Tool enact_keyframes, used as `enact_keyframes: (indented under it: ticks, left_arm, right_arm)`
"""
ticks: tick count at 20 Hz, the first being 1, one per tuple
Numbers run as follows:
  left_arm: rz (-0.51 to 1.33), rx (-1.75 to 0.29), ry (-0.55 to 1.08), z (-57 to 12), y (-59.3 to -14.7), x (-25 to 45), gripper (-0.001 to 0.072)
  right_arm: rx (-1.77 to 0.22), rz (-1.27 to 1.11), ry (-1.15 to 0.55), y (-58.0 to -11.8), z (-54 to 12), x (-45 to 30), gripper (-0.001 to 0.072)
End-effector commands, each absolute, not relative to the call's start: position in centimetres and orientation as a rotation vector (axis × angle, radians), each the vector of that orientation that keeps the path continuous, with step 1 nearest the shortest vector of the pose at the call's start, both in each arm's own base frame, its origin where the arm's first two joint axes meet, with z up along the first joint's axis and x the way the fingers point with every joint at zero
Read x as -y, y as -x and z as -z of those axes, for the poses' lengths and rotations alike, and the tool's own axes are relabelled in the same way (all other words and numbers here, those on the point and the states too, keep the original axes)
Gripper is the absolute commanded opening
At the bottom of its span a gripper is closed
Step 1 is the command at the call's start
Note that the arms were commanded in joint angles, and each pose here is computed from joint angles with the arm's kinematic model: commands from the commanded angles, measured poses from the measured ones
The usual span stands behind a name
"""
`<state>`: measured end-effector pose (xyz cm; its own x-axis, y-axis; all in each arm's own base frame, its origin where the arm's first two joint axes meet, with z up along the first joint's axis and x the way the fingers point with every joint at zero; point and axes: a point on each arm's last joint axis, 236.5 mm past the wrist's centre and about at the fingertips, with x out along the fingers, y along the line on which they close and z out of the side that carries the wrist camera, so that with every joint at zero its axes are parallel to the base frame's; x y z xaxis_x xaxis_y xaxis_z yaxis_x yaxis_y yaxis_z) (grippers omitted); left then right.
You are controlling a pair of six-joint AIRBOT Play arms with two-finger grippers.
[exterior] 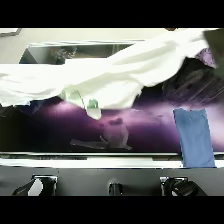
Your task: Fold the clothes and pants, and hang the long-sleeved shirts on hangers.
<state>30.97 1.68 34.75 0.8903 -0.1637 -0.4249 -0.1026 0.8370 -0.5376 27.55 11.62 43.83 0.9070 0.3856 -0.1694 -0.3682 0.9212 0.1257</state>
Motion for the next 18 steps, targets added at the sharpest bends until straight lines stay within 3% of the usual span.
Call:
enact_keyframes:
  ticks: [1,5,11,15,18]
  left_arm:
    - [-0.06,-0.513,0.583,-34.2,-27.3,-1.6,0.0014]
    - [-0.066,-0.679,0.659,-27.9,-29.9,-2.5,0.0015]
    - [-0.073,-1.0,0.694,-8.8,-38.3,-0.7,0.0015]
    - [-0.085,-1.031,0.679,-0.6,-44.4,1.2,0.0019]
    - [-0.085,-1.051,0.682,1.8,-46.5,1.9,0.0057]
  right_arm:
    - [-0.195,-0.361,-0.123,-27.1,-44.4,-10.8,0.0027]
    - [-0.407,-0.342,-0.079,-35.1,-37.1,-14.1,0.0027]
    - [-0.808,-0.375,-0.056,-47.3,-17.3,-21.5,0.0028]
    - [-0.931,-0.398,-0.145,-51.0,-7.6,-25.1,0.0028]
    - [-0.946,-0.398,-0.169,-51.7,-5.8,-25.7,0.0027]
